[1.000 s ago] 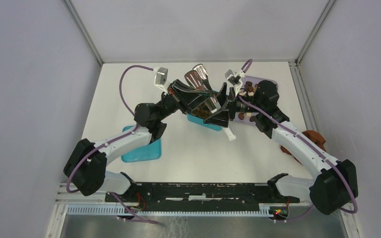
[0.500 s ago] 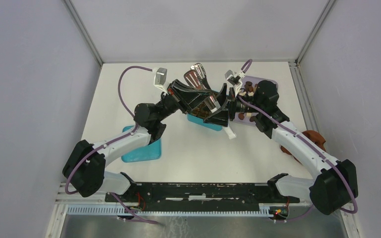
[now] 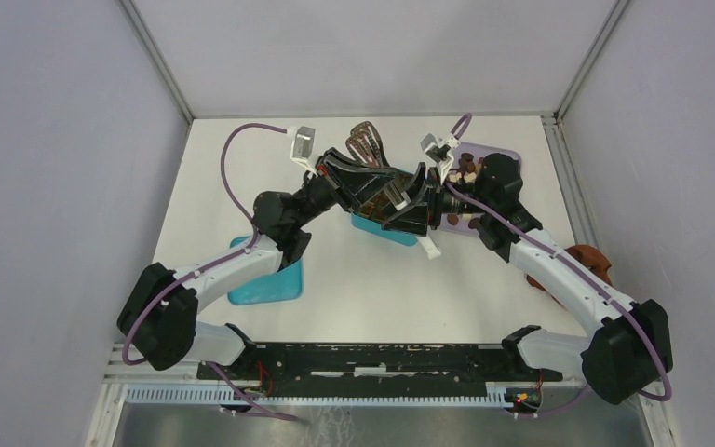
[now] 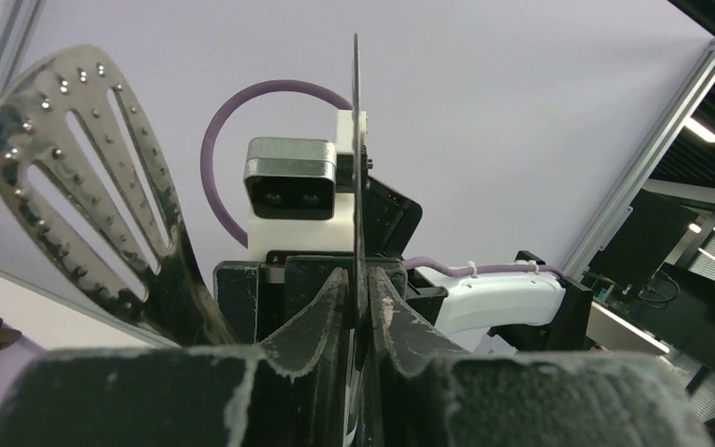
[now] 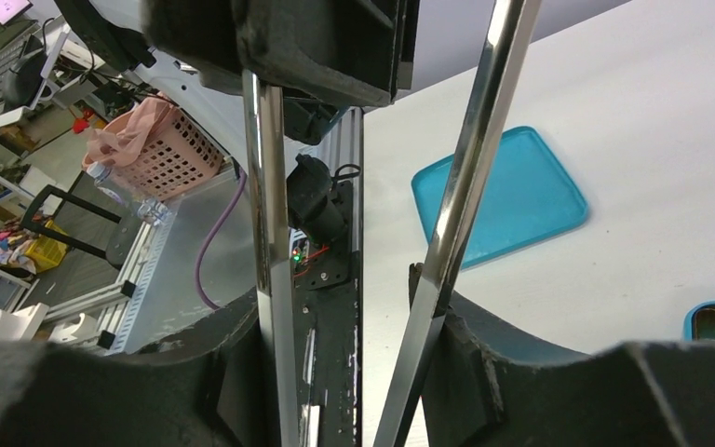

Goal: Pack the chocolate
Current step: Pick up the clamp from the center of the board.

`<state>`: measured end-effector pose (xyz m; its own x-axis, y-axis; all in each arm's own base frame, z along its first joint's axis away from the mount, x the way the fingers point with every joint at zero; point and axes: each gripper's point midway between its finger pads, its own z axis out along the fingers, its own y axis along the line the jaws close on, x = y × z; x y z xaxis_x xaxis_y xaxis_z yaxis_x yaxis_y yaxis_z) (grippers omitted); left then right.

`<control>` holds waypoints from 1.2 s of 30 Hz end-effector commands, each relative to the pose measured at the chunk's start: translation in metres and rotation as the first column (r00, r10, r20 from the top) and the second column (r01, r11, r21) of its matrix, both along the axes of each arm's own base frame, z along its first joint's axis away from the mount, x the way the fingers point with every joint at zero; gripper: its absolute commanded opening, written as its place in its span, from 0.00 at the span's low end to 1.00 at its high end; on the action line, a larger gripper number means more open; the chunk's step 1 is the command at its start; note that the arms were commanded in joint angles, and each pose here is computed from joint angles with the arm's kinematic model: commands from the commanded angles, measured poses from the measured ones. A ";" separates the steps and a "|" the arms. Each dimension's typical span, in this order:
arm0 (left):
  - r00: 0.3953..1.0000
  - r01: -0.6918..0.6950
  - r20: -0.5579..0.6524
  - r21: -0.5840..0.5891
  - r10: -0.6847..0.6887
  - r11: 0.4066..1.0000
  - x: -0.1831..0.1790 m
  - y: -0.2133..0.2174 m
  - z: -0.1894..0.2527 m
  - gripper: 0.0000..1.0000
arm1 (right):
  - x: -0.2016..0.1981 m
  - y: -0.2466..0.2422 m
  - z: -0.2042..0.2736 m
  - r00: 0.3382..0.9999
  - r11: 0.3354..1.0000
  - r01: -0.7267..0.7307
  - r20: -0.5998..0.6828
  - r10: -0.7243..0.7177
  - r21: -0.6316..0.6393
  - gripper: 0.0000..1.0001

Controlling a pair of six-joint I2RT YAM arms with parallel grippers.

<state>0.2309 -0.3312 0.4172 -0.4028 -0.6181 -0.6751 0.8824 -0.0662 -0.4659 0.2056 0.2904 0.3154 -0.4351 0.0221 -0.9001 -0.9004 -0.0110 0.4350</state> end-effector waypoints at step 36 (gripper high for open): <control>0.849 -0.466 0.032 0.517 0.528 0.718 -0.020 0.117 -0.058 0.88 | 0.084 -0.104 -0.036 0.882 0.856 0.447 0.289 -0.373 -0.258 0.56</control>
<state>0.1930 -0.2442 0.4095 -0.2192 -0.5562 -0.8016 0.8148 0.3476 -0.4639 0.2591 0.2265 0.2955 -0.3853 0.0497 -0.9215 -0.8868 0.2562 0.3846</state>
